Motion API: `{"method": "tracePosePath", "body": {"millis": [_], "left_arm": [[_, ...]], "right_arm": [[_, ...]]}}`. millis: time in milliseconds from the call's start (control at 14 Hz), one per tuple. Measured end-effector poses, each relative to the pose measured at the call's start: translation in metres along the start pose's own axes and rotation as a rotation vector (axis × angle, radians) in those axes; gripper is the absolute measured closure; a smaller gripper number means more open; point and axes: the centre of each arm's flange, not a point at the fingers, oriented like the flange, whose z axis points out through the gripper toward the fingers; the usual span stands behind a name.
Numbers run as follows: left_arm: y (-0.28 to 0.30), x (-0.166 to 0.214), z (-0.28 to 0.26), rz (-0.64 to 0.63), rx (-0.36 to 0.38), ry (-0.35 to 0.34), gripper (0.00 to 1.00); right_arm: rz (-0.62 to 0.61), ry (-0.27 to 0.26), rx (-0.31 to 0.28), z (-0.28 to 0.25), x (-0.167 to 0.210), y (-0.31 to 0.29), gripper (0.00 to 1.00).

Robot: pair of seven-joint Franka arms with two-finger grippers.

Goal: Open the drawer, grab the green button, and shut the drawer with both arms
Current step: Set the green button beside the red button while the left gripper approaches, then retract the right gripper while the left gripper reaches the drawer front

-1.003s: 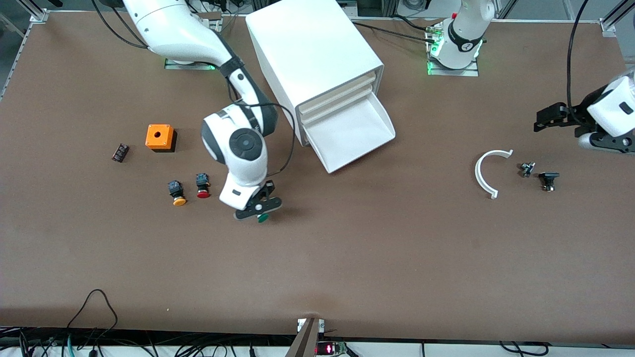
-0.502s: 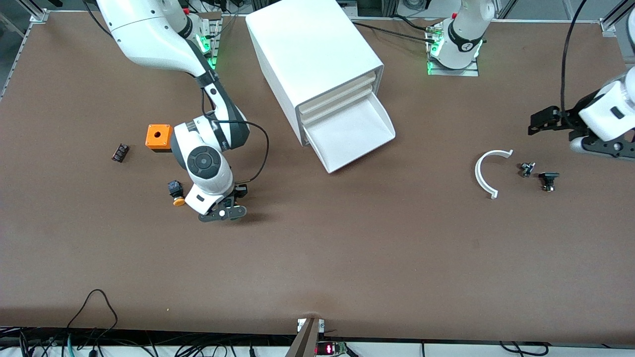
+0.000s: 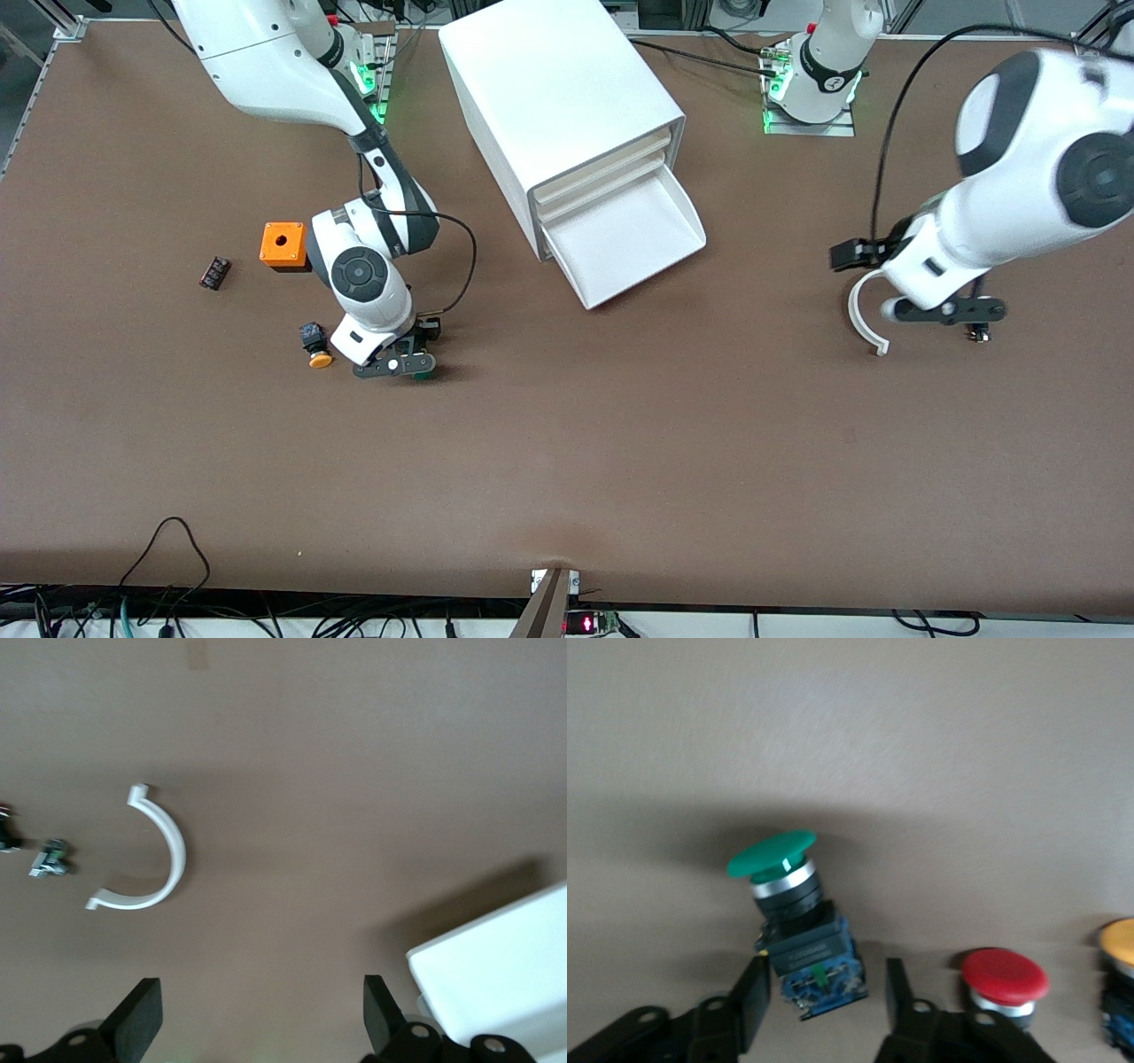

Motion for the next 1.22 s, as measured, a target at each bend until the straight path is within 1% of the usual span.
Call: {"method": "tracePosePath", "body": {"millis": [72, 143, 215, 287, 358, 430, 645, 860, 1003, 1218], "left_arm": [[0.02, 0.004, 0.014, -0.035, 0.003, -0.001, 0.0], [0.041, 0.007, 0.028, -0.067, 0.006, -0.001, 0.0], [0.06, 0.01, 0.042, -0.096, 0.009, -0.003, 0.0], [0.076, 0.012, 0.055, -0.121, 0.012, -0.006, 0.0], [0.09, 0.014, 0.068, -0.144, 0.014, -0.006, 0.0], [0.101, 0.016, 0.08, -0.162, 0.013, -0.005, 0.0], [0.131, 0.022, 0.111, -0.201, 0.005, 0.009, 0.0], [0.138, 0.035, 0.136, -0.224, -0.011, 0.021, 0.0], [0.14, 0.044, 0.153, -0.251, -0.023, 0.029, 0.0], [0.149, 0.045, 0.166, -0.268, -0.028, 0.033, 0.0]], "right_arm": [[0.037, -0.004, 0.02, -0.013, 0.005, 0.006, 0.23], [0.101, -0.02, 0.062, -0.03, 0.012, 0.012, 0.16], [0.172, -0.041, 0.118, -0.05, 0.019, 0.019, 0.03], [0.225, -0.057, 0.162, -0.07, 0.024, 0.028, 0.0], [0.259, -0.067, 0.183, -0.09, 0.027, 0.039, 0.0], [0.281, -0.075, 0.191, -0.11, 0.029, 0.051, 0.0], [0.312, -0.098, 0.194, -0.166, 0.033, 0.085, 0.0], [0.343, -0.102, 0.196, -0.217, 0.031, 0.12, 0.0], [0.358, -0.094, 0.162, -0.248, 0.026, 0.149, 0.0], [0.36, -0.053, 0.095, -0.296, 0.01, 0.188, 0.0]]}}
